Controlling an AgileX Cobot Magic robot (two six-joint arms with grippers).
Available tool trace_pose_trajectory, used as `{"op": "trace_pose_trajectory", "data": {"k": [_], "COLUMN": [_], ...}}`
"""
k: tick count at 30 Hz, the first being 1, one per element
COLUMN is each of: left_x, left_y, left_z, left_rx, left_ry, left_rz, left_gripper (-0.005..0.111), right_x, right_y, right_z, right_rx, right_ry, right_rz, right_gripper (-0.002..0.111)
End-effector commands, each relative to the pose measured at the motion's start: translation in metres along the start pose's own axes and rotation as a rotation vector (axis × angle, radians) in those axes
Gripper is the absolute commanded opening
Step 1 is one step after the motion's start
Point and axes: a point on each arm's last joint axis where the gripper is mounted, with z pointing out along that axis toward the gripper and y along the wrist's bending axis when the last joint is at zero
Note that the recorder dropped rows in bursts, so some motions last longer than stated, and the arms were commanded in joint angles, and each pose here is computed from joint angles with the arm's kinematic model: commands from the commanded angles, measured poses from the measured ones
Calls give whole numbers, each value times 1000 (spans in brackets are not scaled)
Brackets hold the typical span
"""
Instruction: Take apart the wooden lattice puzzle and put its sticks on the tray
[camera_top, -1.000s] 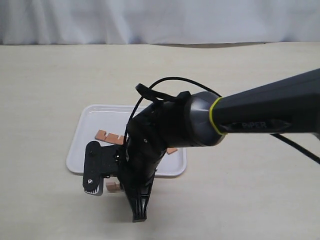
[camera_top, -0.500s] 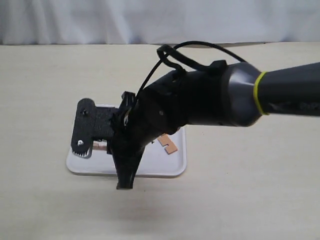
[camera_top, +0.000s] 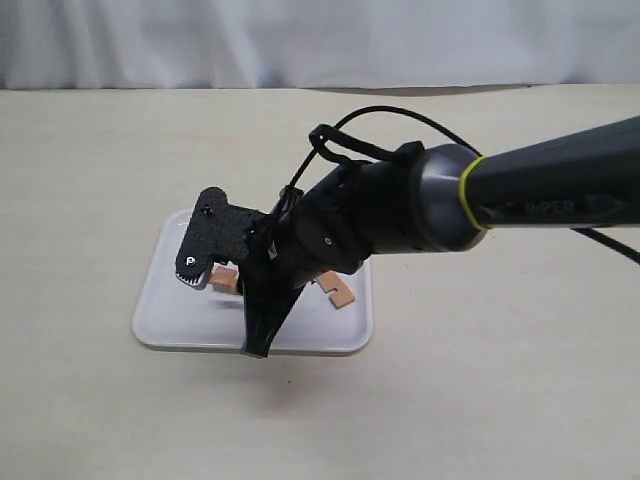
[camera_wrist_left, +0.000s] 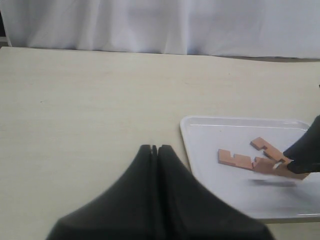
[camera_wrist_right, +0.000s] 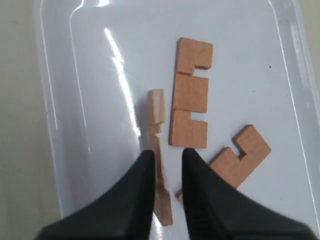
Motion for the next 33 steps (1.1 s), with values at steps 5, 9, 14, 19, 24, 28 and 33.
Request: {"op": "trace_pose_trajectory", "data": {"k": [5,9,14,19,24,28,33], "left_x": [-1,-1,-1,-1,0,0,0], "left_y": [0,0,0,0,0,0,0], "left_z": [0,0,0,0,0,0,0], "left_rx": [3,3,3,3,2,2,2], "left_ry": [-11,-11,-11,-11,-8,-8,-8], "left_rz": [0,0,0,0,2,2,2], "left_gripper": [0,0,0,0,0,0,0], "right_x": [-14,-23,-17,-1,31,72,135], "right_y": [0,-3,-1,1,-17,-42,-70], "right_z": [-22,-53,-81,-80,-82,-101,-143], "right_rx": [0,-11,-43,-88,-106,-50,107], "right_ry": [-5,20,120,215,250,259,194], "right_rz": [71,123,271,360,523,682,908], "right_gripper": [71,71,36,4,4,4,4]}}
